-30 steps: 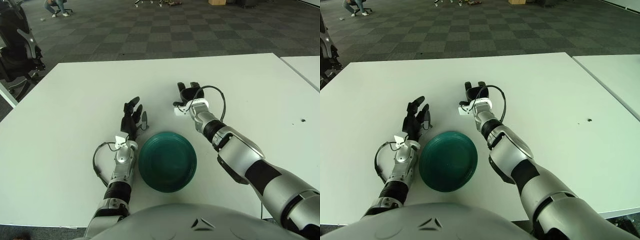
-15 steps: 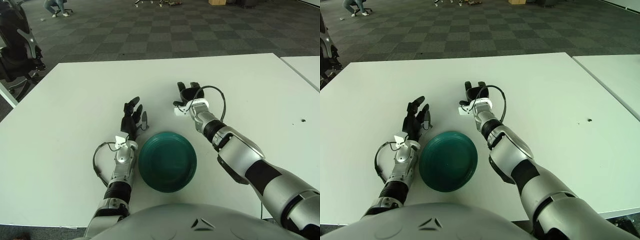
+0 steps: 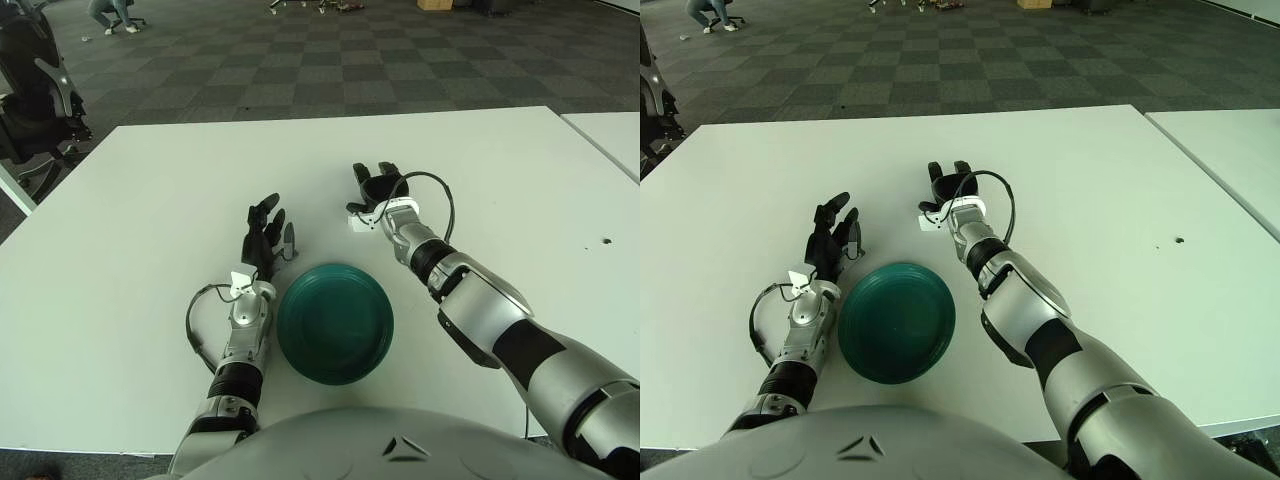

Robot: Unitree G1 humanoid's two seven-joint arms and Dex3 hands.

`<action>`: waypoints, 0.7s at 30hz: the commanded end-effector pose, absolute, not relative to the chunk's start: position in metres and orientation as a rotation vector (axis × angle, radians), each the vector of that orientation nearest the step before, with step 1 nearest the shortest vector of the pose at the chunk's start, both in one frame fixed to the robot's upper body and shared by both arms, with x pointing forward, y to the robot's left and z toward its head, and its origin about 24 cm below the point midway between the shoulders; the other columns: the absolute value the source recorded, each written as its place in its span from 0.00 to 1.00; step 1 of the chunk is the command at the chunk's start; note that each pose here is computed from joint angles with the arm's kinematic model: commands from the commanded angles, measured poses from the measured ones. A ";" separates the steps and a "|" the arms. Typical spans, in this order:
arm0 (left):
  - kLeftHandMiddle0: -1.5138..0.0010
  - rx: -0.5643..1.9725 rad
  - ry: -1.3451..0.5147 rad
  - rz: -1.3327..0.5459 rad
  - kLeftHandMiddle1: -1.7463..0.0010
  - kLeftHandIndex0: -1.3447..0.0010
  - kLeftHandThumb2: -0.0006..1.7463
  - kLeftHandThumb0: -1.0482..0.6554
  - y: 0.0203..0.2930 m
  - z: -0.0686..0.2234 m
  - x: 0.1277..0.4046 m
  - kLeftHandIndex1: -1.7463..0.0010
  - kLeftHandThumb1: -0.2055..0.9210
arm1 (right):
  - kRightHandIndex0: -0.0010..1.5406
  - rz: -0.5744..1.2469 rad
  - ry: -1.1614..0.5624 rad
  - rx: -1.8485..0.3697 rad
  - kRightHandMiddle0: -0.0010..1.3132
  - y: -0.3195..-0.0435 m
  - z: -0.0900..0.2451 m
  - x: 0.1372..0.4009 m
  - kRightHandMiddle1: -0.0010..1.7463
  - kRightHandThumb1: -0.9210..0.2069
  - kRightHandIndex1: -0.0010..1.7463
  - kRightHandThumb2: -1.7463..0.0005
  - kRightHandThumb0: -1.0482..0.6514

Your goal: Put the charger into the plate.

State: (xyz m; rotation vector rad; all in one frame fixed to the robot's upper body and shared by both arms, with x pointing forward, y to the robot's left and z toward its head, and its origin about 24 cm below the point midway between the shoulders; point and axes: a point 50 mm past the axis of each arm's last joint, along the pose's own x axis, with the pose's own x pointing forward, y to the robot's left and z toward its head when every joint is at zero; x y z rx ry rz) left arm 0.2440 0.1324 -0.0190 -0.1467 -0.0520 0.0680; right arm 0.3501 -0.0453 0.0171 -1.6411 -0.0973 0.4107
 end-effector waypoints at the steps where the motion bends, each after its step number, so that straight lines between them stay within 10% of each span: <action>1: 0.73 -0.248 0.214 0.134 0.99 1.00 0.49 0.23 0.114 -0.070 0.199 0.53 1.00 | 0.02 0.751 0.370 -1.593 0.00 -0.092 -0.102 0.248 0.00 0.00 0.00 0.44 0.00; 21: 0.75 -0.216 0.210 0.133 1.00 1.00 0.50 0.22 0.114 -0.067 0.199 0.53 1.00 | 0.00 0.691 0.357 -1.556 0.00 -0.093 -0.101 0.250 0.00 0.00 0.00 0.45 0.00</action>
